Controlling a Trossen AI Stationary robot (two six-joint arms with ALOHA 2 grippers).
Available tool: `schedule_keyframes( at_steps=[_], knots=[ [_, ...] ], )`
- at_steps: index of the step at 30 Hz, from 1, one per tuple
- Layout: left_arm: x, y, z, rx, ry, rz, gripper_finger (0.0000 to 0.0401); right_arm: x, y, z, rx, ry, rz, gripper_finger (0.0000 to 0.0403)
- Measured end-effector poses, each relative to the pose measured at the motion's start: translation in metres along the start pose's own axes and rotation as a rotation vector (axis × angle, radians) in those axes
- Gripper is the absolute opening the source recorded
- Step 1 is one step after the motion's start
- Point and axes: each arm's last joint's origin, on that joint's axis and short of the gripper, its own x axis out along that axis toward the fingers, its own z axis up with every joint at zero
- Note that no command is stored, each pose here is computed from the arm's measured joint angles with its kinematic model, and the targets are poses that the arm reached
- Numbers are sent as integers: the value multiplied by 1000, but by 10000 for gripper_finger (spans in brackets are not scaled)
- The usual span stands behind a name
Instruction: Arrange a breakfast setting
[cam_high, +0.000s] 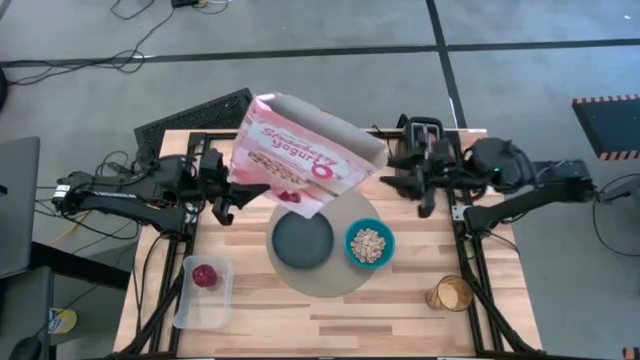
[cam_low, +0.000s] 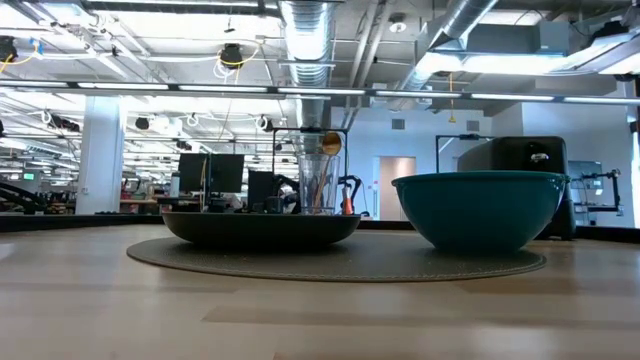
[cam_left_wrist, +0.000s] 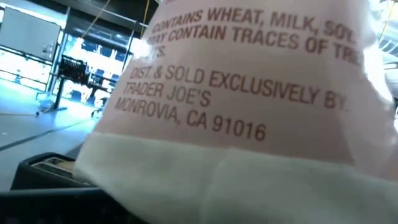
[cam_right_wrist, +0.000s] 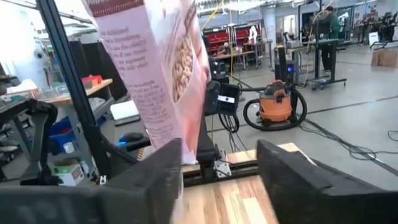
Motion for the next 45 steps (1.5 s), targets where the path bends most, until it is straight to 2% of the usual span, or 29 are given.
schedule_keyframes(
  at_steps=[2, 5, 8, 11, 20, 26, 33, 38, 42, 45],
  knots=[
    [0, 0, 0, -1, -2, 6, 135, 11, 2, -2, -5, -17, 2, 270],
    [0, 1, 0, -1, -10, 20, 135, 28, 7, -4, -85, -77, 16, 313],
    [0, 1, 1, -3, -25, 53, 135, 42, 14, -5, -169, -156, 39, 341],
    [0, 2, 2, -1, -38, 86, 135, 50, 19, -6, -178, -209, 53, 356],
    [0, 3, 3, 29, -57, 129, 135, 73, 16, -8, -83, -340, 37, 350],
    [-1, 3, 4, 28, -70, 144, 135, 86, 15, -13, -70, -408, 28, 340],
    [-1, 4, 4, 31, -69, 155, 135, 101, 7, -23, -68, -397, 2, 331],
    [1, 4, -2, 40, -23, 131, 135, 110, -4, -36, -12, -304, -19, 330],
    [2, 4, 0, 37, -46, 125, 135, 105, -8, -25, 5, -362, -24, 330],
    [7, 6, -5, 40, -28, 136, 135, 108, -8, -28, 4, -356, -21, 329]
  ],
)
